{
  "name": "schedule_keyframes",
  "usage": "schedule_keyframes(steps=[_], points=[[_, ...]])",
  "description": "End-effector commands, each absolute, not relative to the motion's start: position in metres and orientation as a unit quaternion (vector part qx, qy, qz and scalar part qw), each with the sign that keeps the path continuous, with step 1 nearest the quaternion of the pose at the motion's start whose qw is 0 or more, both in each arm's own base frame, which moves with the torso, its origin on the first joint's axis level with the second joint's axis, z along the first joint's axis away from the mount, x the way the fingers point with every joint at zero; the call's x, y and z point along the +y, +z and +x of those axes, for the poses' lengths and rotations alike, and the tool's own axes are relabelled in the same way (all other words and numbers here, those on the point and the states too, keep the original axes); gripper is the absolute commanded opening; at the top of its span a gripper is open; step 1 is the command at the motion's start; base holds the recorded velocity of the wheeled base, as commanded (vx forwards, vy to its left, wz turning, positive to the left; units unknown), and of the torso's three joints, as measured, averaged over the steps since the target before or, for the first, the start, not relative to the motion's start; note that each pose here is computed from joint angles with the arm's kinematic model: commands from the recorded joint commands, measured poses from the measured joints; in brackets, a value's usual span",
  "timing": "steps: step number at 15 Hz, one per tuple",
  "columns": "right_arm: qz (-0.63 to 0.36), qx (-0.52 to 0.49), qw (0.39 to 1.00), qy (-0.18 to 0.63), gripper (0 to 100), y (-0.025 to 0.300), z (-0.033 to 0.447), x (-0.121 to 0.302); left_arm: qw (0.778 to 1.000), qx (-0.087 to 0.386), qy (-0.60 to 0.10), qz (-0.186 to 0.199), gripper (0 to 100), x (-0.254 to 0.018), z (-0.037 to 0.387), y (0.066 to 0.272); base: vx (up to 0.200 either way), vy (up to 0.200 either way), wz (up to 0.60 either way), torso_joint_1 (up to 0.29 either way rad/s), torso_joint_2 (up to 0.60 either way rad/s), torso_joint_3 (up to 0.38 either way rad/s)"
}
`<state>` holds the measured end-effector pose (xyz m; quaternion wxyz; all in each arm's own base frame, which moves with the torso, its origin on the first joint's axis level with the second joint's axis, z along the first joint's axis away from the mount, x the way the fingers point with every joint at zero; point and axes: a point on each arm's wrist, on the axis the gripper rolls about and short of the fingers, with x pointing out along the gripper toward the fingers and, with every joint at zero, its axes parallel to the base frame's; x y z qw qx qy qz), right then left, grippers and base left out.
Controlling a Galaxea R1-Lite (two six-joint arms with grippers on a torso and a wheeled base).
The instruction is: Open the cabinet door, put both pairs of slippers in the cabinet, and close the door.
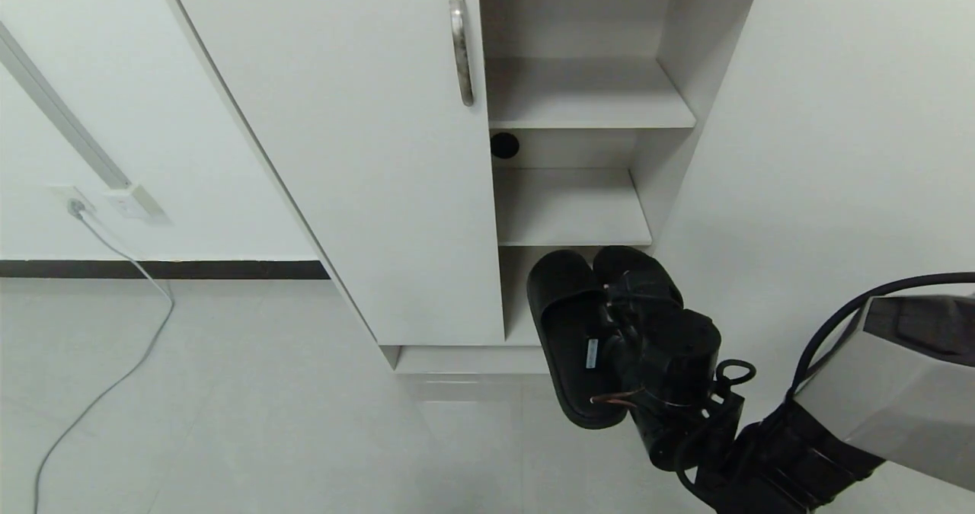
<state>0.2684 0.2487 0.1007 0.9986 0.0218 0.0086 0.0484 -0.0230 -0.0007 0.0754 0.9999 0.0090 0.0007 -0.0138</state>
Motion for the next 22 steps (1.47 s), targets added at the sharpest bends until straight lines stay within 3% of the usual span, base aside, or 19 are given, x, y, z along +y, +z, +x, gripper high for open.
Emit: schedule_keyframes(steps=[1,5,17,22], points=[[0.022,-0.005,0.999,0.048,0,0.101,0.269,0.250,1.000,0.001,-0.013,0.009,0,-0.001,-0.023,0.075,0.000,0.000,0.00,0.000,0.00,0.000],[0.022,-0.034,0.998,0.051,0,0.106,0.267,0.250,1.000,0.001,-0.014,0.009,0,-0.001,-0.023,0.075,0.000,0.000,0.00,0.000,0.00,0.000],[-0.002,-0.012,0.998,0.056,0,0.087,0.269,0.250,1.000,0.001,-0.013,0.008,0,-0.001,-0.023,0.075,0.200,0.000,0.00,0.005,0.00,0.000],[-0.005,-0.012,0.999,0.038,0,0.079,0.303,0.263,1.000,0.001,-0.013,0.008,0,-0.001,-0.023,0.075,0.000,0.000,0.00,0.000,0.00,0.000]])
